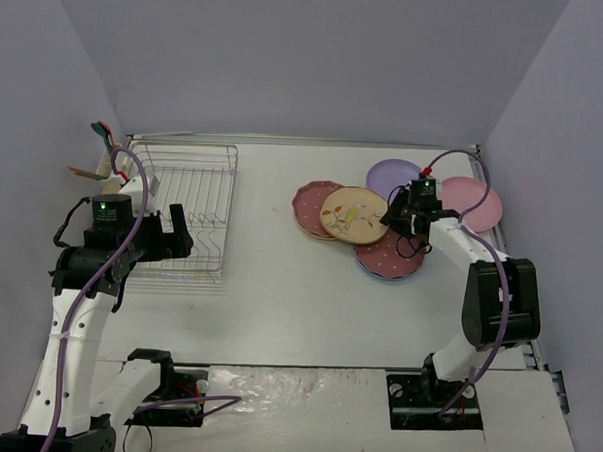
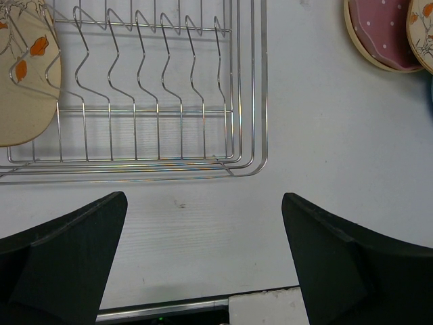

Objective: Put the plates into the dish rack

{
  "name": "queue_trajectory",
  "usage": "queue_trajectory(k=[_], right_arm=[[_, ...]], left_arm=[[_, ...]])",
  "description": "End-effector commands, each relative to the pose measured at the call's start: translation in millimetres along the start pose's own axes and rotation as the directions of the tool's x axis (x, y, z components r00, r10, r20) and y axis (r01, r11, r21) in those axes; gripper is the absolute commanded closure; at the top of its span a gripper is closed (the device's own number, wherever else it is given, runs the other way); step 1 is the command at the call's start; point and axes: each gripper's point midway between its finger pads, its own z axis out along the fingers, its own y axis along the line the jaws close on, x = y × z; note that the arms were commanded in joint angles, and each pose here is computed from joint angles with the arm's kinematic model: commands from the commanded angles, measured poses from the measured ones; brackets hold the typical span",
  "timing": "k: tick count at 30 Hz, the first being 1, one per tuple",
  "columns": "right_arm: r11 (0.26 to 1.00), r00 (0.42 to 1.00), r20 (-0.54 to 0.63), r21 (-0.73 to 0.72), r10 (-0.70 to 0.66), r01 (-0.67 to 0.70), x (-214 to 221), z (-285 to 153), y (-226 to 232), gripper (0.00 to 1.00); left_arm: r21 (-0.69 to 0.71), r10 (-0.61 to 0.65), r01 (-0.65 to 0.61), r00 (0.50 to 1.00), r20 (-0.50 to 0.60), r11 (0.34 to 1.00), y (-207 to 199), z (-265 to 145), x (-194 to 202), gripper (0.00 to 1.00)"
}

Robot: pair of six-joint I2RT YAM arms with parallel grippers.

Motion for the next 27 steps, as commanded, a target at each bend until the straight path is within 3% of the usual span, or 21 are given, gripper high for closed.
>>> queue_trajectory(k=[1,7,18,23,27], right_arm=[[0.993,0.999,0.041,-0.114,0.021,-0.016,-15.1,-1.2,18.4,0.59],[0.982,1.0,-0.011,-0.186,0.029,-0.031,-6.3,11.8,21.9,0.48],[0.934,0.994,-0.057,-0.34,0.096,-0.11,7.5,25.7,31.1,0.47],[0.916,0.989,-0.073,-0.374,0.126,-0.144,10.9,29.9,28.2,0.55],[0.903,0.986,-0.069,-0.396,0.151,-0.166,8.6,26.7,26.4,0.72]], left_arm=[[0.031,0.006,-0.008,0.998,0.065,0.999,-8.3,-4.2,-19.7,0.03],[0.04,-0.002,0.0,0.998,0.064,0.999,-10.1,-4.4,-20.4,0.03],[0.058,-0.016,0.012,0.998,0.065,0.998,-14.3,-8.1,-20.2,0.03],[0.073,-0.028,0.023,0.997,0.066,0.997,-17.4,-8.1,-21.0,0.03],[0.092,-0.038,0.032,0.997,0.065,0.995,-21.1,-9.2,-21.2,0.03]])
